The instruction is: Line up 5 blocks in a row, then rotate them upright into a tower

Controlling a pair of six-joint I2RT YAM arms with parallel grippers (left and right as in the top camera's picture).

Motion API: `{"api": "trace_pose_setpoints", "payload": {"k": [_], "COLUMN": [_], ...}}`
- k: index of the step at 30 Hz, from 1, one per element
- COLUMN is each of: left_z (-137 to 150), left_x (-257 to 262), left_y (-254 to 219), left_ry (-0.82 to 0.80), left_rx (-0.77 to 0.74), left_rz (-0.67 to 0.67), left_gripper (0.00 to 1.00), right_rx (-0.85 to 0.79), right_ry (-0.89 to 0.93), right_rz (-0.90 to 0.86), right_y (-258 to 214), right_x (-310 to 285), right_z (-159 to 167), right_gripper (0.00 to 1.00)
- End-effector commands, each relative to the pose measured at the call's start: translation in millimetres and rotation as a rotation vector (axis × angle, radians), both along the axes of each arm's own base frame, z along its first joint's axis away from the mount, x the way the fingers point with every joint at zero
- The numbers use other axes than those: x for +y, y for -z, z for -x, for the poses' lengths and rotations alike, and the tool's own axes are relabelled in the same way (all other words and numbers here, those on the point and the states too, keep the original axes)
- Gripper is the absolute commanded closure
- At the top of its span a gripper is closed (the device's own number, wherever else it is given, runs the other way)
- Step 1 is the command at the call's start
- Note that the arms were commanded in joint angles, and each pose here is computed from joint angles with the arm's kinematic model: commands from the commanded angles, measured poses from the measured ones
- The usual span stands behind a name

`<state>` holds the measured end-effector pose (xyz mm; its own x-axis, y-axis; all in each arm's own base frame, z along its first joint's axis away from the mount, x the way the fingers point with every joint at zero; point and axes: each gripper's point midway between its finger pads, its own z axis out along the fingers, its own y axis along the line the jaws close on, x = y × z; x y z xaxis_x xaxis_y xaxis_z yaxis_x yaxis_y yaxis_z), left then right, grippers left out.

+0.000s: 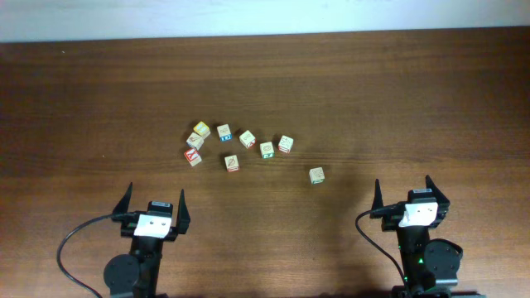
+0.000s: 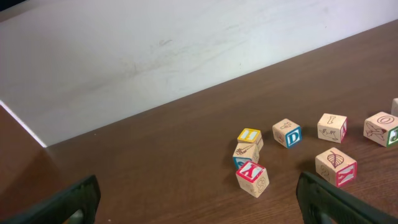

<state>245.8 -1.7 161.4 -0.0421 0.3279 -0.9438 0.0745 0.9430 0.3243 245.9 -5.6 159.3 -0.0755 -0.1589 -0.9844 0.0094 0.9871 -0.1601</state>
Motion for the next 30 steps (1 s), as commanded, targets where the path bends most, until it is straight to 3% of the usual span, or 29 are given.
{"api": "trace_pose_setpoints", "payload": {"k": [1,9,15,20,22,30], "left_z": [0.2,0.1,1.2,1.3,0.1,-31.2], "left_x": [0.9,0.9,-3.6,-3.8,-6.9,-33.8], "left_y": [0.8,-1.4,-37.4,-55.6,-80.8,-143.2], "left_ry": [-0.006,-0.007,0.019,0.02,0.037,0.201], "left_rx": [-0.004,-0.012,-0.157,-0.122,-0.092,0.143], "left_rz": [-0.013,-0.014,-0.015,0.051,0.138,0.187], "left_gripper": [0.01,0.01,0.01,0.01,0.01,0.01], "right_rx": [0.003,0.002,-0.053,-0.059,-0.008,0.317], "right_ry": [0.007,0.007,-0.127,-0.221,-0.313,-0.423], "right_rz": [0.003,0.003,-0.104,-0.145,-0.198,-0.286], "right_y": [3.1,2.9,-14.9,-50.7,-74.0,-134.8], "right_x": [-1.6,-1.6,22.1,38.3,54.6,77.1], "right_z": [-0.1,-0.1,1.0,6.1,9.4,-10.3], "right_gripper": [0.01,0.01,0.01,0.01,0.01,0.02]}}
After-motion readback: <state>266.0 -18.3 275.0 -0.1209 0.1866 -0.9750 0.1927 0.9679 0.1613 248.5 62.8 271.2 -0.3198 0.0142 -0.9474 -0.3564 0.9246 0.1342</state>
